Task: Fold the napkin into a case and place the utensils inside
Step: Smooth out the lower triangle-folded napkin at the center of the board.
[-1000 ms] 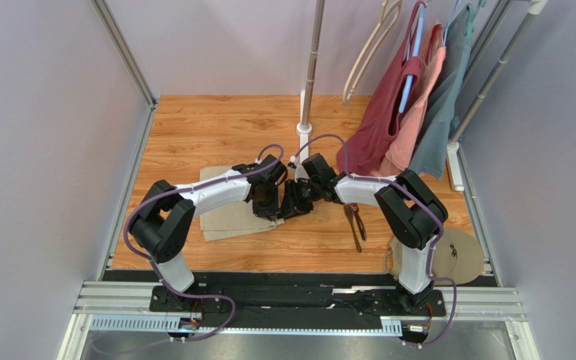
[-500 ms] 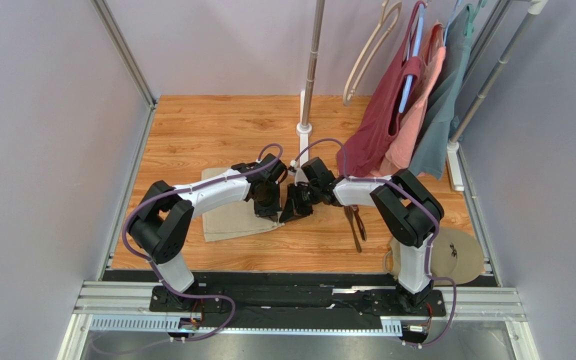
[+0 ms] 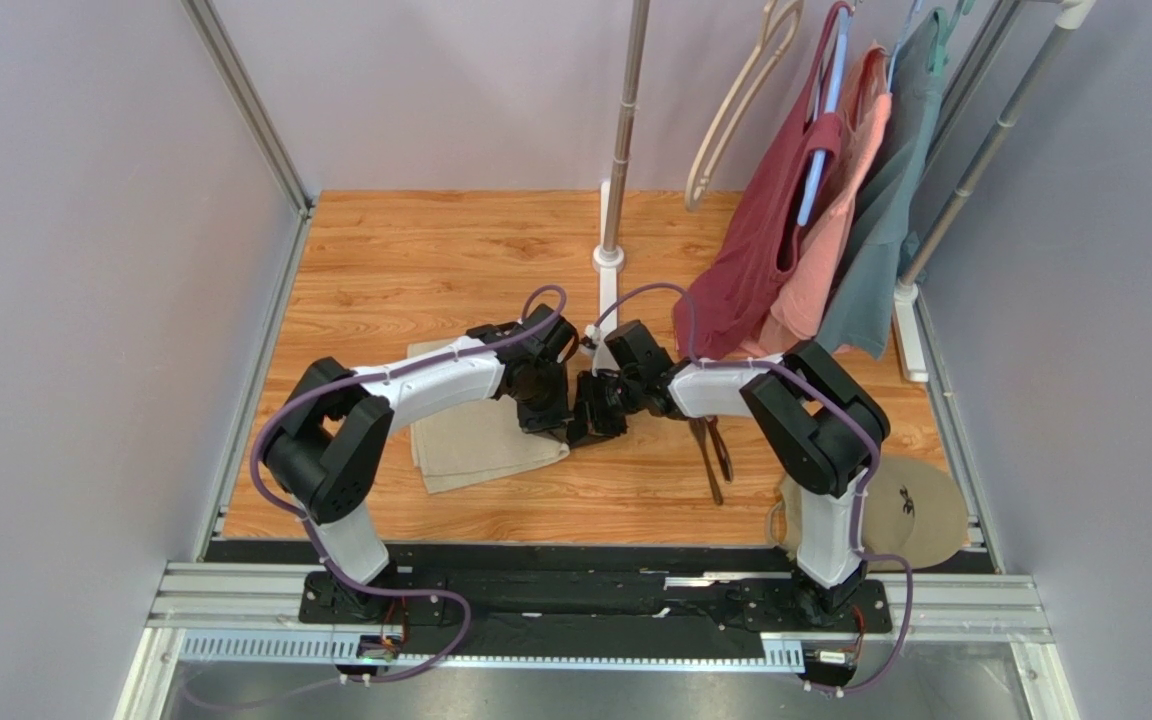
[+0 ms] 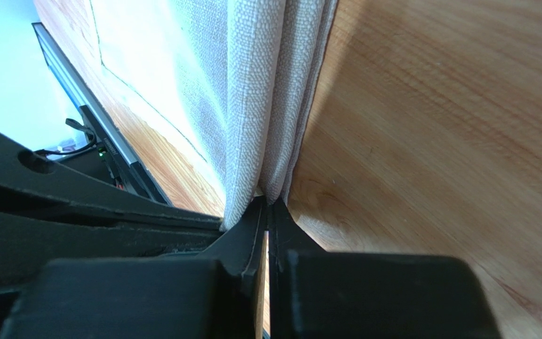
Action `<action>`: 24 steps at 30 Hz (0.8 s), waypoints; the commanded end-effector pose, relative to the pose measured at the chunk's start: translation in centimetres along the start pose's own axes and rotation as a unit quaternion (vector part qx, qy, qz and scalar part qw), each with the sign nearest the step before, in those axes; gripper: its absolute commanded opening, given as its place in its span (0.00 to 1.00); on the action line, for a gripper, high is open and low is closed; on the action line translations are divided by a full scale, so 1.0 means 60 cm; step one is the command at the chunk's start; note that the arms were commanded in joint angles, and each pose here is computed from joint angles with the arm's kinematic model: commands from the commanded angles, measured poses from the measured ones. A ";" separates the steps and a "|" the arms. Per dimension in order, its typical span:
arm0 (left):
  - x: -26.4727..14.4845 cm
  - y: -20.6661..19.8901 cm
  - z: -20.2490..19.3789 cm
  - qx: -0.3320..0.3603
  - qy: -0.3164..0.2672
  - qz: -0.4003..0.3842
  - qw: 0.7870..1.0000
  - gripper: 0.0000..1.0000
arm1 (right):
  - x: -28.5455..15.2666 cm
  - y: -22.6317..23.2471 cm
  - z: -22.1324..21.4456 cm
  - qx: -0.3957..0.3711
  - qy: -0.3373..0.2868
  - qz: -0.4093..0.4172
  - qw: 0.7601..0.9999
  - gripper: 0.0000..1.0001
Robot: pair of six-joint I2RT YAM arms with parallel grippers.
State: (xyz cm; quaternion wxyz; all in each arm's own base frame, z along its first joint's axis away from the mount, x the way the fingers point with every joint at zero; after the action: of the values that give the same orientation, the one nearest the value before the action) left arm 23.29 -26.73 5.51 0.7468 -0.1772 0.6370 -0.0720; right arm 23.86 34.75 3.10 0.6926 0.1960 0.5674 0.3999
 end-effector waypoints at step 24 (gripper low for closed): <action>-0.181 0.325 -0.057 -0.368 -0.126 0.071 0.918 0.52 | -0.083 0.042 0.043 -0.088 -0.041 -0.039 0.994 0.47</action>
State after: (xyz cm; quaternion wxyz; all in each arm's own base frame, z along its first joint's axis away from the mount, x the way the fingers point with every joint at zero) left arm 18.05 -7.32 8.77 0.7460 -0.3323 0.5465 0.1855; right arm 24.02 32.60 5.99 0.7234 0.1405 0.5483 0.3953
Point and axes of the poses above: each gripper's point midway between its finger pads, its own x axis out along the fingers, its own y axis along the line the jaws close on, z = x × y, the point moved 1 cm from there along -x, back along the fingers, and after that the axes turned 6 degrees about -x, right-handed, at the moved point
